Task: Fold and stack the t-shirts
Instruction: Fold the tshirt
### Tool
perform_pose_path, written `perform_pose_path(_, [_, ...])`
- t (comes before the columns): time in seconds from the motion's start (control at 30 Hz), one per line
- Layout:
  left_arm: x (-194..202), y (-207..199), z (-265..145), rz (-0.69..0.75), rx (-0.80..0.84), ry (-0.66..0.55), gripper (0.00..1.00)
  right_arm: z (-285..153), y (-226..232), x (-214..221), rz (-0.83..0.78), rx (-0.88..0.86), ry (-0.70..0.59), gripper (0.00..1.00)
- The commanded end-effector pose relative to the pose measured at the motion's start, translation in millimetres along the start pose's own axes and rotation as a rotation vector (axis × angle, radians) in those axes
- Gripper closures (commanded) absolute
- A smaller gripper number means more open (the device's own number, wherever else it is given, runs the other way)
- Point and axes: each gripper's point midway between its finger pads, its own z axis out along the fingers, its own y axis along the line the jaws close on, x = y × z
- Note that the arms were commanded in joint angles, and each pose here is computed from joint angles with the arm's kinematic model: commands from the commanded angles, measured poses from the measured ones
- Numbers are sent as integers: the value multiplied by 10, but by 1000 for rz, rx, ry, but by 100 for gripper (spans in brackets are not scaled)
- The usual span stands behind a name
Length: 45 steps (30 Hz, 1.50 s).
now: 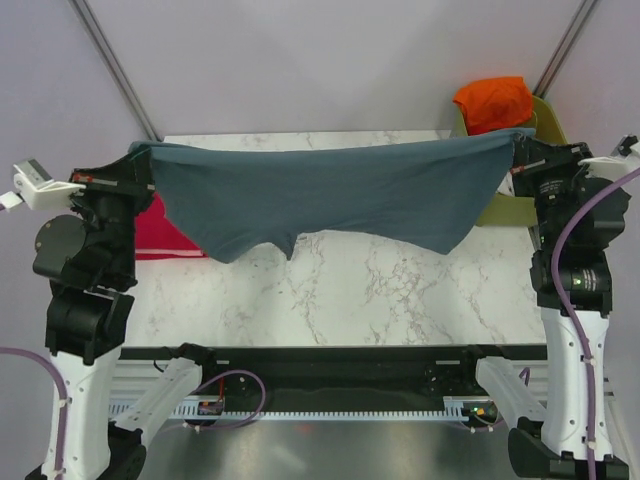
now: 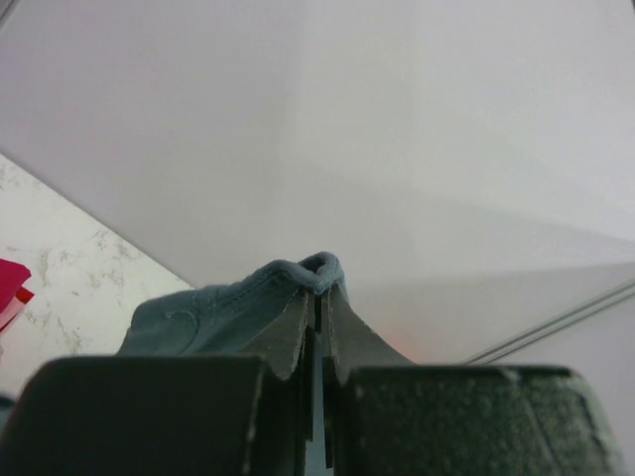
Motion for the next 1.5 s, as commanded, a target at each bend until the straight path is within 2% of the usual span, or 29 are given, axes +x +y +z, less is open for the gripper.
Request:
perform_pose_path(0.0, [-117,21,13,68,-47,-19,98,-84,228,-205,-12,-41,-28,100])
perform_pose_path(0.2, [-344,-177,16,69,-27,-59,98,-159,536,-417,7,-113,-56,100])
perform_pose_path(0.33, [-301,-104,153,89,-76,-68,98,-19,416,-294,30,-76,-23,100])
perform_pose_path(0.6, [399,280,895,153,-221,27,98,724,-19,480,102,-18,193,100])
perform_pose_path(0.7, [539,438,1225,136,-254,48,98,996,-110,654,124,-9,232,100])
perform_pose_path(0.77, [466,558,1455,74,-268,35,98,1140,-137,681,124,-4,234,100])
perform_pose_path(0.8, [519,514,1556,42,-228,74,98,1290,-144,691,123,2,236,100])
perform_pose_path(0.83, [670,660,1763,32,-253,113,98,1370,-135,679,122,4,231,100])
perform_pose_path(0.87, [574,524,1879,-5,-217,101,98,1520,-209,767,126,24,248,100])
perform_pose_path(0.9, [520,491,1984,-17,-187,115,98,1593,-26,619,134,-16,224,100])
perform_pose_path(0.93, [674,600,2206,-17,-200,152,98,1667,32,587,137,-29,221,100])
perform_pose_path(0.97, [463,329,2278,-27,-130,121,98,1737,82,562,140,-39,221,100])
perform_pose_path(1.03, [437,147,2418,-50,-59,148,98,1919,271,413,159,-80,200,100])
perform_pose_path(1.13, [98,-317,2553,-104,77,99,98,2120,449,235,180,-134,188,100])
perform_pose_path(1.23, [158,-272,2765,-155,109,115,98,2289,484,249,211,-163,213,100])
perform_pose_path(1.27, [83,-325,2824,-163,162,84,98,2340,459,304,220,-165,232,100])
perform_pose_path(1.3, [146,-333,2856,-162,202,104,98,2422,369,386,221,-155,252,100])
perform_pose_path(1.4, [360,-121,2908,-137,212,138,98,2488,74,702,224,-111,326,100])
perform_pose_path(1.43, [593,163,2940,-119,158,181,98,2485,-9,798,221,-102,347,100])
perform_pose_path(1.47, [696,281,2916,-109,142,199,98,2458,-9,847,214,-134,361,100])
